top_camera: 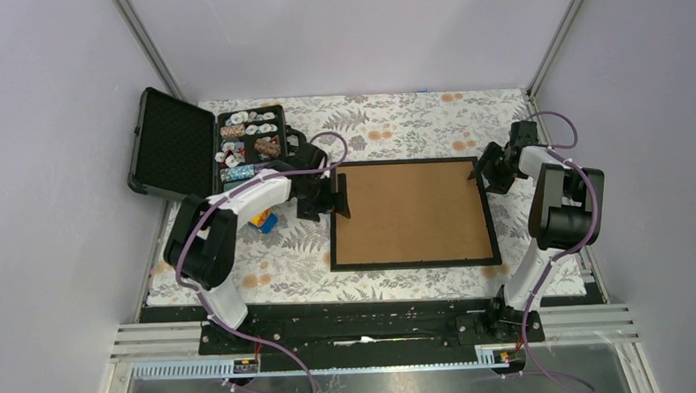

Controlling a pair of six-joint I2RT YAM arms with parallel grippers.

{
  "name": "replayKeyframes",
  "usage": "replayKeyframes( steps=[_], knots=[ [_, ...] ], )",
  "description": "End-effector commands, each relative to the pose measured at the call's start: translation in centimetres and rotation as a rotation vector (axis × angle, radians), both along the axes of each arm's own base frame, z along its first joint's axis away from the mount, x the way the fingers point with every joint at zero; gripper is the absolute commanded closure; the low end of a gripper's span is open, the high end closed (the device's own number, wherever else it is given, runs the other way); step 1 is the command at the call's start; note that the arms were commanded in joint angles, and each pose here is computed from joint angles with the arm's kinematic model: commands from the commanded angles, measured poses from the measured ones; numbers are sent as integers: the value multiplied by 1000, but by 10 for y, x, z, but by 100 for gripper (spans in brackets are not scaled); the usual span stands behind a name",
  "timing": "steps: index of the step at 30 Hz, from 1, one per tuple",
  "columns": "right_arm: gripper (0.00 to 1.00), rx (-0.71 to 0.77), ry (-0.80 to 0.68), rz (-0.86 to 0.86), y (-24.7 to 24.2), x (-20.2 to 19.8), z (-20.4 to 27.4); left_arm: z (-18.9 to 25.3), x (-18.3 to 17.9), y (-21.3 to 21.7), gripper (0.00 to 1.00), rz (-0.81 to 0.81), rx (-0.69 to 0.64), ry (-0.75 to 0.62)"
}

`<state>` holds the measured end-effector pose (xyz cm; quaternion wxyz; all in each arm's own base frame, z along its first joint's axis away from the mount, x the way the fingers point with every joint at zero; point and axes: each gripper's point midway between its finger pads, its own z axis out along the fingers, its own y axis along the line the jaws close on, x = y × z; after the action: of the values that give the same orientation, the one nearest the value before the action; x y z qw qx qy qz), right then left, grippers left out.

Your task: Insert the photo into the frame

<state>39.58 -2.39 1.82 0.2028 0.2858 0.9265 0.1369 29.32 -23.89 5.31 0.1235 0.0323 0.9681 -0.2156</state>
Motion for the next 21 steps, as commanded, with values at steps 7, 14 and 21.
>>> replayKeyframes(
  steps=[7, 14, 21],
  knots=[
    [32, -7, 87, 52, 6, -26, -28, 16, -5, 31, 24, -7, 27, 23],
    [33, -3, 81, 64, 9, -26, -28, 9, 16, 22, 50, 11, 12, 38],
    [33, 11, 59, 71, 13, -22, -24, -7, -9, 29, 53, 11, 42, 91]
  ],
)
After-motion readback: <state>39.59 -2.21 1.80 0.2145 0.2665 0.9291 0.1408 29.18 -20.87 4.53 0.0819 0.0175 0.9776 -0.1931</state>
